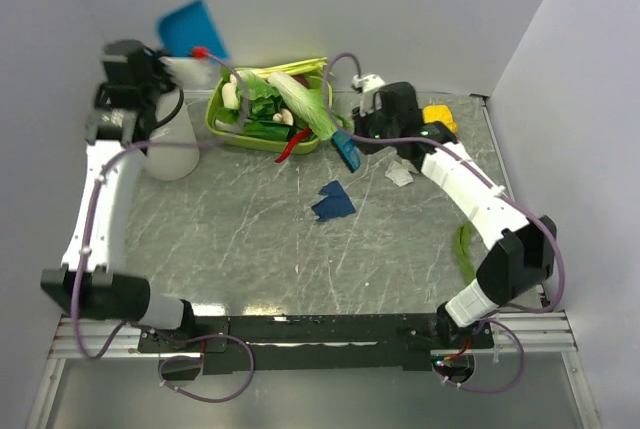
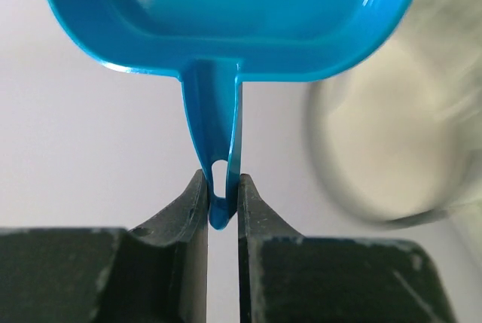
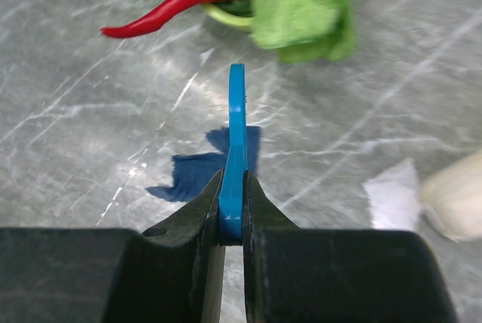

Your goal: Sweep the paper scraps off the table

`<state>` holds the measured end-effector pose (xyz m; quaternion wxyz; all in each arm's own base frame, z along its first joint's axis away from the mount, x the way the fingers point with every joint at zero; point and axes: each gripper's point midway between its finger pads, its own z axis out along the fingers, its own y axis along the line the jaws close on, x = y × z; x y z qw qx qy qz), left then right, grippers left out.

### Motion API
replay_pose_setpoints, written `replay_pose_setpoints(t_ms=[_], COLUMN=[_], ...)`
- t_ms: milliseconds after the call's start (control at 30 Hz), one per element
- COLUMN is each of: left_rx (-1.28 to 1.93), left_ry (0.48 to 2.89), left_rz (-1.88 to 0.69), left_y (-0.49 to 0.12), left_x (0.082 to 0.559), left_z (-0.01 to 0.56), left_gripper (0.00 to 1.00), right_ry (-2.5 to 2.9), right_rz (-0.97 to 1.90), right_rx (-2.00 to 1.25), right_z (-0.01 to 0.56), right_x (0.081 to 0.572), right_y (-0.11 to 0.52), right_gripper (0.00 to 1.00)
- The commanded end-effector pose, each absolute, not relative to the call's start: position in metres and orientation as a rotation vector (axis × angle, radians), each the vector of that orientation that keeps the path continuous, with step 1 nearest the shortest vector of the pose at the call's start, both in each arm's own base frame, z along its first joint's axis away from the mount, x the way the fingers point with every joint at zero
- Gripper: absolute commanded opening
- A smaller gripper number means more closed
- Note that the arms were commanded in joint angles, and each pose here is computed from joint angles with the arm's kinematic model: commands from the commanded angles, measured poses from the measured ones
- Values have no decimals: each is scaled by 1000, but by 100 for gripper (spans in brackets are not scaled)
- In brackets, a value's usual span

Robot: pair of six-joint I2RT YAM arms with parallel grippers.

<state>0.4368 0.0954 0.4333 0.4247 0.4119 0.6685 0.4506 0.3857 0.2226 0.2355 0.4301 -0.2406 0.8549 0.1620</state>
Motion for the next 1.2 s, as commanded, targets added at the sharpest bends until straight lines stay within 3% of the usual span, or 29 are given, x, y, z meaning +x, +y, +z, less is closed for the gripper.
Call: replay_pose_setpoints(t_ms=[0, 167, 367, 633, 800, 1000, 1167], left_rx=[1138, 1410, 1630, 1646, 1628, 1591, 1594], left_ry=[1671, 1747, 1986, 2152, 2262, 2302, 2379], left_rz=[709, 192, -179, -193, -61, 30, 9], left_y=[-14, -113, -149, -143, -126, -119, -114], left_x=[398, 331, 253, 236, 244, 253, 240], left_z=[387, 299, 190, 94, 50, 43, 34], left_gripper=[1, 1, 1, 1, 1, 1, 1], right_ry=[2018, 2048, 2234, 2520, 2666, 2771, 2804], right_rz=[357, 179, -54, -488, -679, -553, -193], right_rx=[-537, -538, -410, -321, -160, -115, -328], right_z=[292, 280, 251, 185, 158, 122, 108], right_x=[376, 353, 277, 190, 161, 165, 201], right_y=[177, 109, 27, -77, -130, -128, -57], right_gripper=[0, 0, 0, 0, 0, 0, 0])
